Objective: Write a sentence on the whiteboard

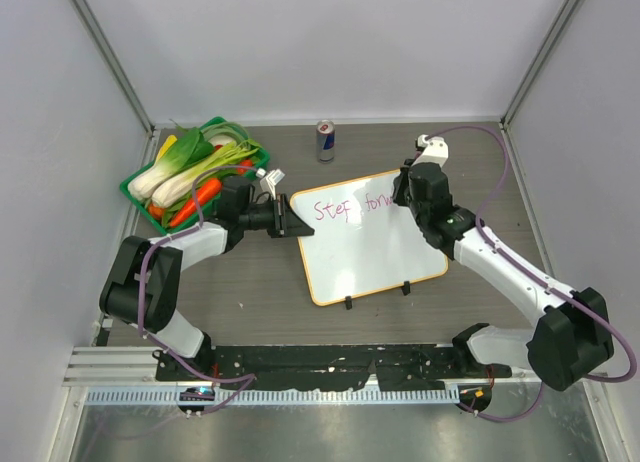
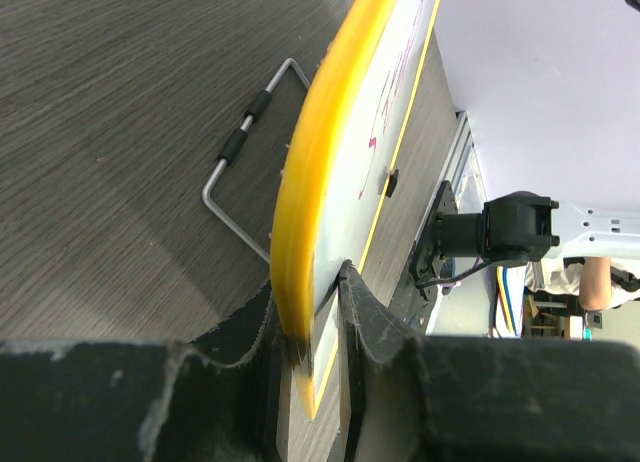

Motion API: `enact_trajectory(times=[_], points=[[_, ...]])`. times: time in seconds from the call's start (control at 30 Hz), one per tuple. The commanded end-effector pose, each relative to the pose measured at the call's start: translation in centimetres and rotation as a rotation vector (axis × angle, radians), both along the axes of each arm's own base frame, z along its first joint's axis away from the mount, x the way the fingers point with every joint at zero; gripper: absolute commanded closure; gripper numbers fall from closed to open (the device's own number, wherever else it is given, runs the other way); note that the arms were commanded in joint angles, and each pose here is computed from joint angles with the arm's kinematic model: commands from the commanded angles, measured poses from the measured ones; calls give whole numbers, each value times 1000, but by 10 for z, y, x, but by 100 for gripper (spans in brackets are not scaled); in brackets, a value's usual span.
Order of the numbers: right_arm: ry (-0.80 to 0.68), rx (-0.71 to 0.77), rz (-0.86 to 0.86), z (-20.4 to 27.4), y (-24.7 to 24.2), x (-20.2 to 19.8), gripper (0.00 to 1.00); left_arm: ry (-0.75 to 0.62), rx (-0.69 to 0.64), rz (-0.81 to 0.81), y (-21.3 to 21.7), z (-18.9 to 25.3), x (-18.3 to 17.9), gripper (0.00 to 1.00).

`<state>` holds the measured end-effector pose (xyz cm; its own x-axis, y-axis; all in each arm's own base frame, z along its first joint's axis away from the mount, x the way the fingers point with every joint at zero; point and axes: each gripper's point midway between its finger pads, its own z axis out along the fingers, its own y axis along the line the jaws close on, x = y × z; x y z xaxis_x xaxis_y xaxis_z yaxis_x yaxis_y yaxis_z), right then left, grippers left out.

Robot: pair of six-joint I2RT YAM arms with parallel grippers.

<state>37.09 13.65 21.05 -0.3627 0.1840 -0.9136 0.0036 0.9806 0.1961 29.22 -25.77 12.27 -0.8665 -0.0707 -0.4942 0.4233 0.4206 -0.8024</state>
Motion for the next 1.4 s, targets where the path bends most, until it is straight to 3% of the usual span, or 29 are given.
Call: enact_trajectory(times=[0.0, 0.5, 0.87, 1.37], points=[[-47, 8, -23, 20, 0, 14, 99, 11, 137, -2, 4, -38, -14, 100], [-114, 72, -3, 52, -3, -2, 98, 10, 137, 0, 5, -38, -14, 100], [-53, 36, -48, 21, -17, 4, 99, 15, 138, -2, 4, -40, -14, 100], [-51, 65, 2, 15, -6, 7, 98, 17, 144, -6, 3, -41, -16, 100]])
